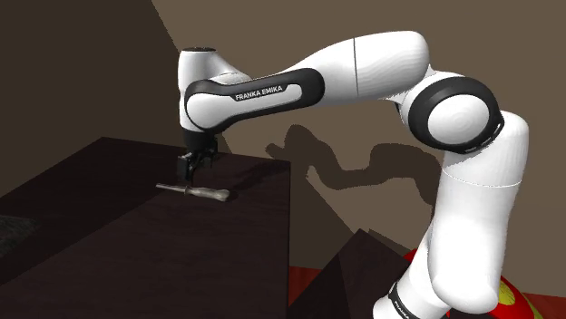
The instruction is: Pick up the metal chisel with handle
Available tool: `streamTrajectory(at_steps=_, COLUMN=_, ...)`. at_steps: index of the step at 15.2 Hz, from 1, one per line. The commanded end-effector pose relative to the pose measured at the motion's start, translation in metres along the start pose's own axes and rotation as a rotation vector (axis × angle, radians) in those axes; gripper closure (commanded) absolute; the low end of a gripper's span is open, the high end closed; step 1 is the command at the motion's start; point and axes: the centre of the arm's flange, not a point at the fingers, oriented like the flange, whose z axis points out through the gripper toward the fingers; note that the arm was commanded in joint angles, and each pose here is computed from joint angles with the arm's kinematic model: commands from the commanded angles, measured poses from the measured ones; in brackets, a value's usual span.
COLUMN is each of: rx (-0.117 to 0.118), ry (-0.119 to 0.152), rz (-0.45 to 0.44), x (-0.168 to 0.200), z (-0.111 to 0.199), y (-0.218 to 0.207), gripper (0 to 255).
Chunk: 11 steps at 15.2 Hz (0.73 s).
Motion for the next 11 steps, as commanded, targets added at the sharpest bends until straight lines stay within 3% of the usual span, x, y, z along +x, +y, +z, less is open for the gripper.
streamTrajectory(at_steps=1, rx=-0.006, ry=-0.004, rz=-0.028, x=0.020, z=0.012, y=-0.011, gripper=0)
streamTrajectory(at_steps=11, rx=-0.008, ry=-0.005, rz=-0.035, x=0.023, z=0.056, y=-0.014, gripper=0)
